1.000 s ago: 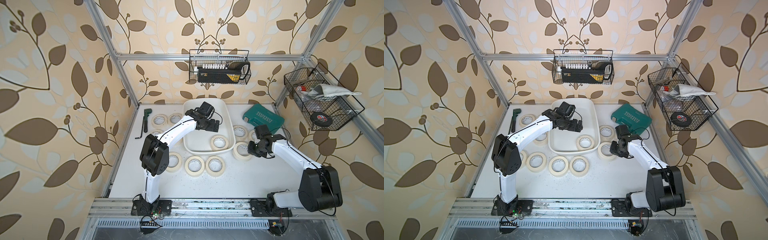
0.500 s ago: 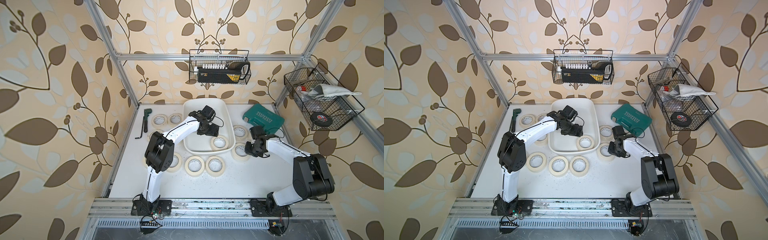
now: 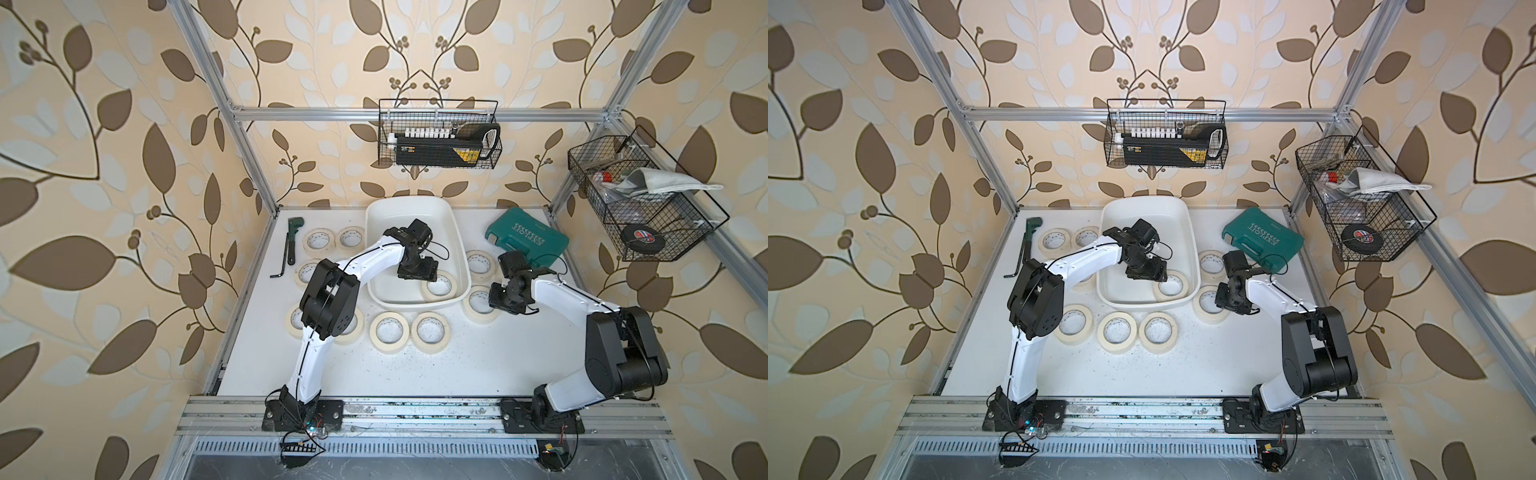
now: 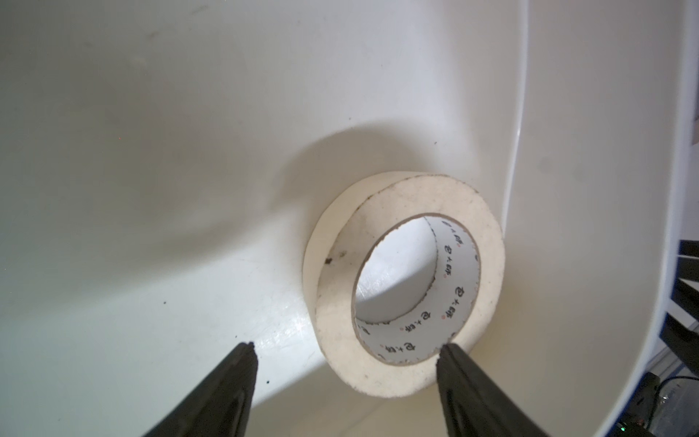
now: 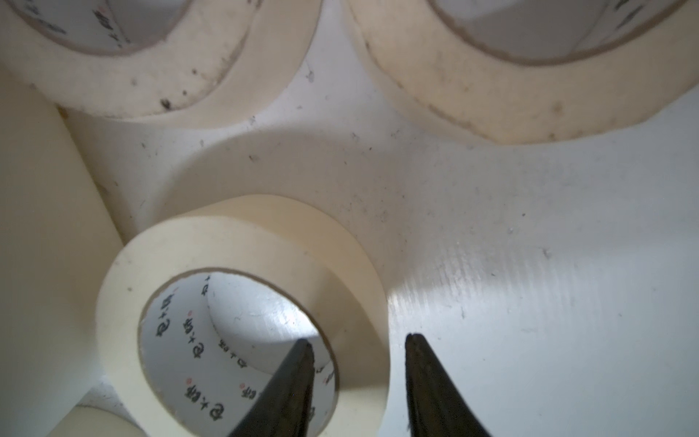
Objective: Take out the art tape in the storage box
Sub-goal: Place the art tape at the center of the board, then pick up the art tape from the storage box.
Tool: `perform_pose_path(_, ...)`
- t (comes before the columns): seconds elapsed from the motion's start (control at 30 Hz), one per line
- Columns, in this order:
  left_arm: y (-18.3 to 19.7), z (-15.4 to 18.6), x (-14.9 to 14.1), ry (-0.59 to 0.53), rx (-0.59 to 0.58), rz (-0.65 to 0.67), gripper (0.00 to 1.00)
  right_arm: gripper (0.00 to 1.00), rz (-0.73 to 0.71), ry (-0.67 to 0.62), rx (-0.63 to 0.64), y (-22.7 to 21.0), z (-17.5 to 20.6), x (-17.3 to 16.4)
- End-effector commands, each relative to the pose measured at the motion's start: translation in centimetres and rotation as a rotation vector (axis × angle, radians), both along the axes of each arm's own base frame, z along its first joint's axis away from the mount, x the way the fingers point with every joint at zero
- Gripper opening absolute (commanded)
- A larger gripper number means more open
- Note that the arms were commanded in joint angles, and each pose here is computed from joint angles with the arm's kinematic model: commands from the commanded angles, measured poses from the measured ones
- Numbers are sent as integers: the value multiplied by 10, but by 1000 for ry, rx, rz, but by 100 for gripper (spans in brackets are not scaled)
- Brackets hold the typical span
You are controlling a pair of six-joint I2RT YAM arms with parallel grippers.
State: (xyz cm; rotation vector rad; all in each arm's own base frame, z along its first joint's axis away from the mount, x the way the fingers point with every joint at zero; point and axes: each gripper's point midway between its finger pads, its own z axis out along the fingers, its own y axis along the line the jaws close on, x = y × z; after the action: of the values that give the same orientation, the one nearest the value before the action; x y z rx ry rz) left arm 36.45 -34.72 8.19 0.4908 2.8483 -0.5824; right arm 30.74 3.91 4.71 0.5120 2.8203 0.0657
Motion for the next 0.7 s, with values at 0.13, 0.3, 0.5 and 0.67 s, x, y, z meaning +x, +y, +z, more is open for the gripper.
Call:
perform_pose_path(0.13,-8,3,2,-1,-15,-44,76,45,15,-102,16,4,51,8)
perform_pose_path(0.3,-9,-5,3,7,-4,-47,73,45,20,-162,36,6,80,9)
perform_pose_path(0.5,-10,-14,5,-2,16,-47,69,46,26,-223,62,9,106,7)
perform_pose_path(0.67,-10,-24,9,-4,41,-38,65,46,27,-257,80,11,118,6)
